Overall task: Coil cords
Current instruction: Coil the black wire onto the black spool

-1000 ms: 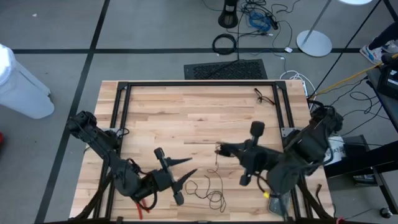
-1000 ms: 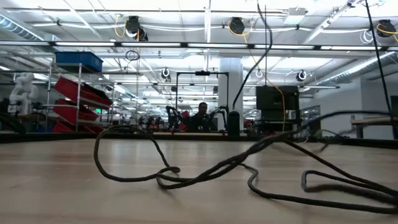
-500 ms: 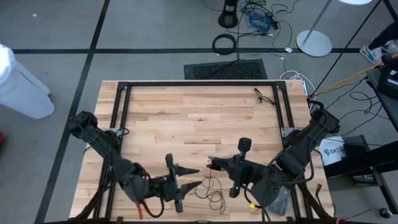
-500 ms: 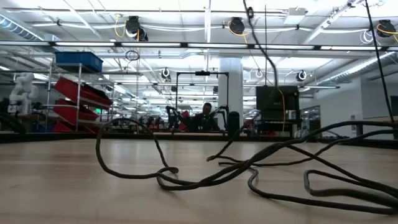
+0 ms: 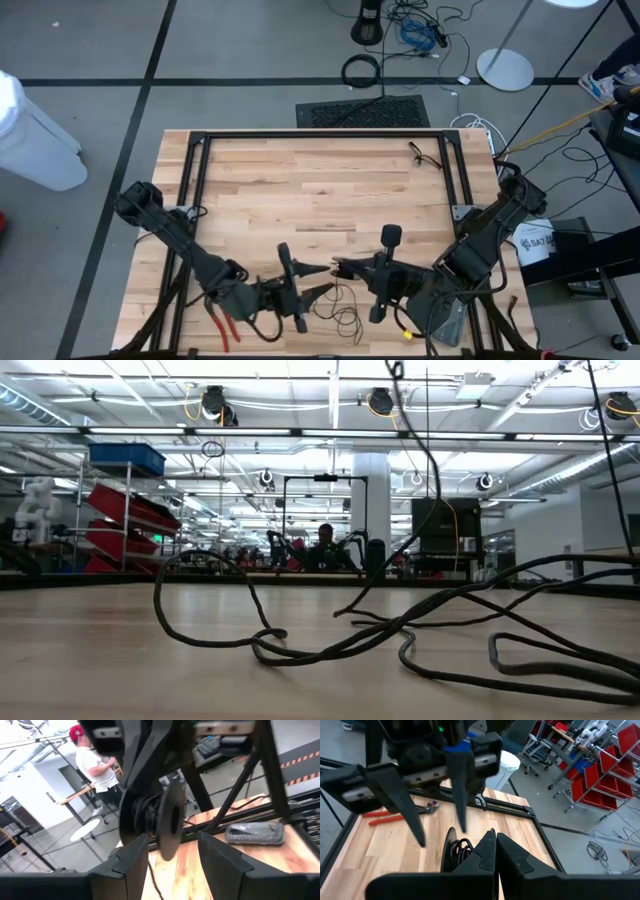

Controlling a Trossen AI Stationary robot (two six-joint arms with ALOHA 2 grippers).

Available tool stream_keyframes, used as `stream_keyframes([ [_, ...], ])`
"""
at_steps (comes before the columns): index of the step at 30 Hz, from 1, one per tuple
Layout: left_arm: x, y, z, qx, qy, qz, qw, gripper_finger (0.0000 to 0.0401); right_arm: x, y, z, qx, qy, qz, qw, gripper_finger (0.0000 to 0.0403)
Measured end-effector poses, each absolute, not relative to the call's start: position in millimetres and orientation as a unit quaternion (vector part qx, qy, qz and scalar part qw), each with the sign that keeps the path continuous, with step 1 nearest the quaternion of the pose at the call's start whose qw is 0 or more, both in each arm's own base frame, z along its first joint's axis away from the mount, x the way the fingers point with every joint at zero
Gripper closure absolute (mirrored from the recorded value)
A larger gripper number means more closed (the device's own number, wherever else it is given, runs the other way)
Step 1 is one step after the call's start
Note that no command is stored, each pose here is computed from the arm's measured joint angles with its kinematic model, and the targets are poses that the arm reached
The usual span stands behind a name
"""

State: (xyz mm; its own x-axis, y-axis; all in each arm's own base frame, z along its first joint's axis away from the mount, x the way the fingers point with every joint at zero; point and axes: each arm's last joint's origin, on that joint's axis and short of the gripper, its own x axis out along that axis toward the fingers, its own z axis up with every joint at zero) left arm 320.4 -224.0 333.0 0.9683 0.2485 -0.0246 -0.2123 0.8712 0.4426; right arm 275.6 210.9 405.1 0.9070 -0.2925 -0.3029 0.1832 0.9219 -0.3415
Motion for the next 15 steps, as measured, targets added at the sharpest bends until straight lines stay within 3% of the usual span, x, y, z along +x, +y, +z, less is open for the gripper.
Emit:
stream_keyframes([
  [15, 334.5, -213.0, 328.9, 0.206, 0.033, 0.09, 0.974, 0.0223, 275.8, 211.2, 405.2, -0.154, 0.177, -0.119, 0.965, 0.0403],
])
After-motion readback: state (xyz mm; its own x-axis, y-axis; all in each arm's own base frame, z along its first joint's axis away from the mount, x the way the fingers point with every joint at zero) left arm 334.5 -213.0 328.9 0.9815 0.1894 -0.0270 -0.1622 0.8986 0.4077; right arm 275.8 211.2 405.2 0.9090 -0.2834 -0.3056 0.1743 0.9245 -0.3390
